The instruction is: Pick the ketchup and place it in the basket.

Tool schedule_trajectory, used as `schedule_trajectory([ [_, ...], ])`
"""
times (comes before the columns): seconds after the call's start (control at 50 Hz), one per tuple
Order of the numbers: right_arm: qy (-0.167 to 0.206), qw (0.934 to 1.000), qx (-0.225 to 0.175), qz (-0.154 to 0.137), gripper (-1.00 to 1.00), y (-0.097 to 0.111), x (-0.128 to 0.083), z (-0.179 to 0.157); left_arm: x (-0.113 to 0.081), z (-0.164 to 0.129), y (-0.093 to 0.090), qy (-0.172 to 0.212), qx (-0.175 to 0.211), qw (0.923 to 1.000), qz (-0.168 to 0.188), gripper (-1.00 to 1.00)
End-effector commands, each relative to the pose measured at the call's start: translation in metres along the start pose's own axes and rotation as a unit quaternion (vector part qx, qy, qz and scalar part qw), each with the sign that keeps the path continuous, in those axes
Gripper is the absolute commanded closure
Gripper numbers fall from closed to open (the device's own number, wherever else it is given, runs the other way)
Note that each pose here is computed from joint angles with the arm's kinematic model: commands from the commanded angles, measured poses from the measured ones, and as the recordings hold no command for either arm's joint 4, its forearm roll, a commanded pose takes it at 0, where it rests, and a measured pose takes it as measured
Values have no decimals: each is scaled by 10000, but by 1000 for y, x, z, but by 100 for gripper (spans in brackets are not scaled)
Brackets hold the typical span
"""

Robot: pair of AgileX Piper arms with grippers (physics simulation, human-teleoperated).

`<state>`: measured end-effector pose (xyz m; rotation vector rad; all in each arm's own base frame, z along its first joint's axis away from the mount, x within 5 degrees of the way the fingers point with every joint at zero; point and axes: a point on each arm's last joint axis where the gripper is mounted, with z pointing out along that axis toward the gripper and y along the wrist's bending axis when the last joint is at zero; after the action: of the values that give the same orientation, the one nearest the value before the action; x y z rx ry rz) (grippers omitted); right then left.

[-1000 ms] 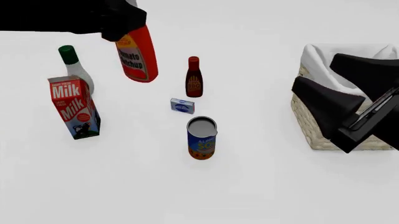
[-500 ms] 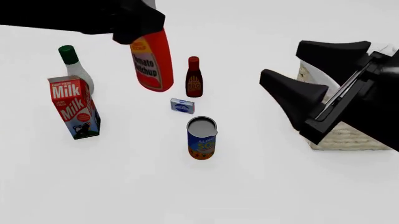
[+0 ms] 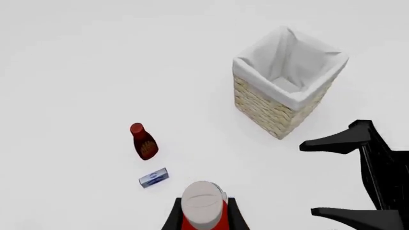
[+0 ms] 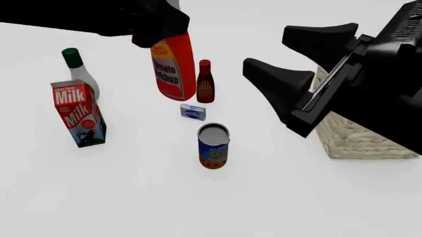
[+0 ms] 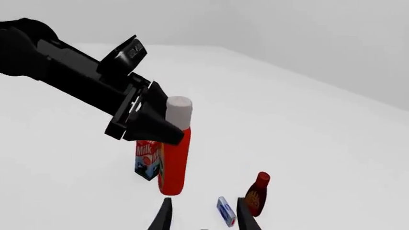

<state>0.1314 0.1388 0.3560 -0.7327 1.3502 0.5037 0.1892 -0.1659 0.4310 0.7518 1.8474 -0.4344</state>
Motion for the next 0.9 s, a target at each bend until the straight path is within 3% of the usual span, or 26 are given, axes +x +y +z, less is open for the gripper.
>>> schedule_trajectory([
  [0.02,-100,9999,-130,21,-100,6,0,12,-3,-1,-5,-47,95,9999,78,100],
  [0.32,-173,9995,-222,171,-100,12,7,28,-5,-5,-8,-68,148,9998,96,100],
  [0.42,-127,9996,-250,77,-100,15,13,36,-5,-5,-9,-62,157,9998,99,100],
  [0.9,-79,9987,-474,180,-100,30,27,64,-5,-6,-8,-31,145,9998,117,100],
])
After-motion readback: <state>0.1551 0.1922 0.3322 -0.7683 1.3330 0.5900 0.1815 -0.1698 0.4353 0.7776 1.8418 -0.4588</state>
